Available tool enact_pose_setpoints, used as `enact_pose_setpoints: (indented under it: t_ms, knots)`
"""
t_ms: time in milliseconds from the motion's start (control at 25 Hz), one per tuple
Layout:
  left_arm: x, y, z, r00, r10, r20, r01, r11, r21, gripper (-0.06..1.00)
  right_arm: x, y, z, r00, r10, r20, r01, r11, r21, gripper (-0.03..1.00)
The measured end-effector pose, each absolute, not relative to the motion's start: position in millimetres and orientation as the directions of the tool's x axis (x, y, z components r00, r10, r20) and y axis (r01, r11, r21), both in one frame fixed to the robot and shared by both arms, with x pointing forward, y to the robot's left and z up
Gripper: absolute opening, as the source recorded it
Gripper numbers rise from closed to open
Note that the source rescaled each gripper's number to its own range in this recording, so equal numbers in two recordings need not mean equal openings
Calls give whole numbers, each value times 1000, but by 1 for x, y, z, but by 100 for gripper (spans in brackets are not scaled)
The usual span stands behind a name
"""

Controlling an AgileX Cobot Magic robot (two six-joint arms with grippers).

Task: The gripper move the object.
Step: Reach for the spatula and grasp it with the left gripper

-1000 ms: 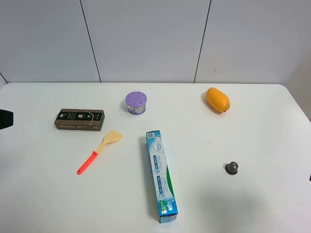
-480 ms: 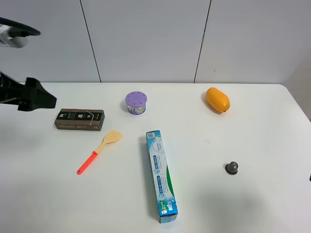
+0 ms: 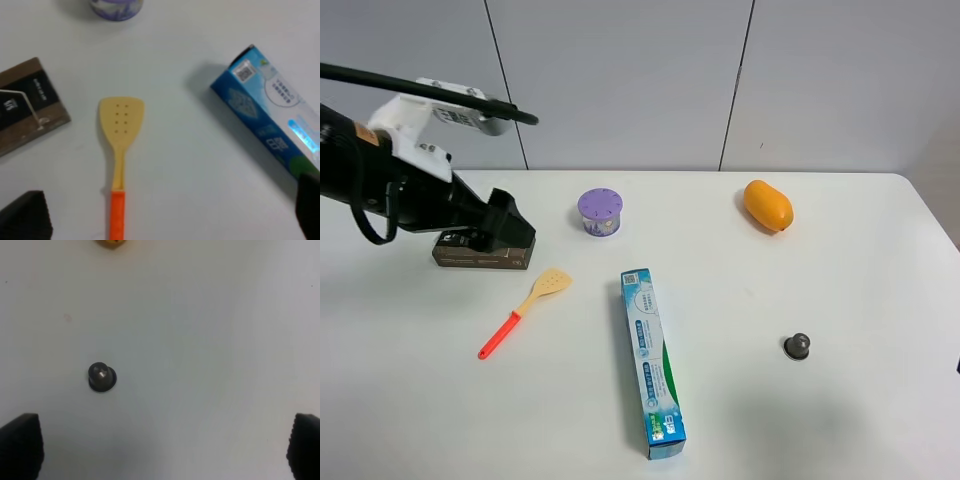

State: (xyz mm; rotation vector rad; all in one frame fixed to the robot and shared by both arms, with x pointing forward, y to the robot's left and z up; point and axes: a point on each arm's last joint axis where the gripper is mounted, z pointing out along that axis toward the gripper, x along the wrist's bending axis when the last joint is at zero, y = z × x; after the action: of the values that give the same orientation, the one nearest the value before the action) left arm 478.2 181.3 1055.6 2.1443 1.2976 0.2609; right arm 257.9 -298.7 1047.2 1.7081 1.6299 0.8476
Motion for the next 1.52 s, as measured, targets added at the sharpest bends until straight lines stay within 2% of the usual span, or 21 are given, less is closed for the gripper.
enact_pose_setpoints:
  t_ms: [320,880,1520]
  knots:
    - [494,168,1019,477,866,-152,797,-353,489,100,258,-299,1047,31,999,31,599,-44,799,100]
    - [522,162,953,478,875,-80,830,-421,365,100,258,-299,1047,31,999,31,599,-44,799,100]
    - [545,159,911,476,879,-20,806,-428,409,100,258,-299,1047,31,999,31,599,-44,799,100]
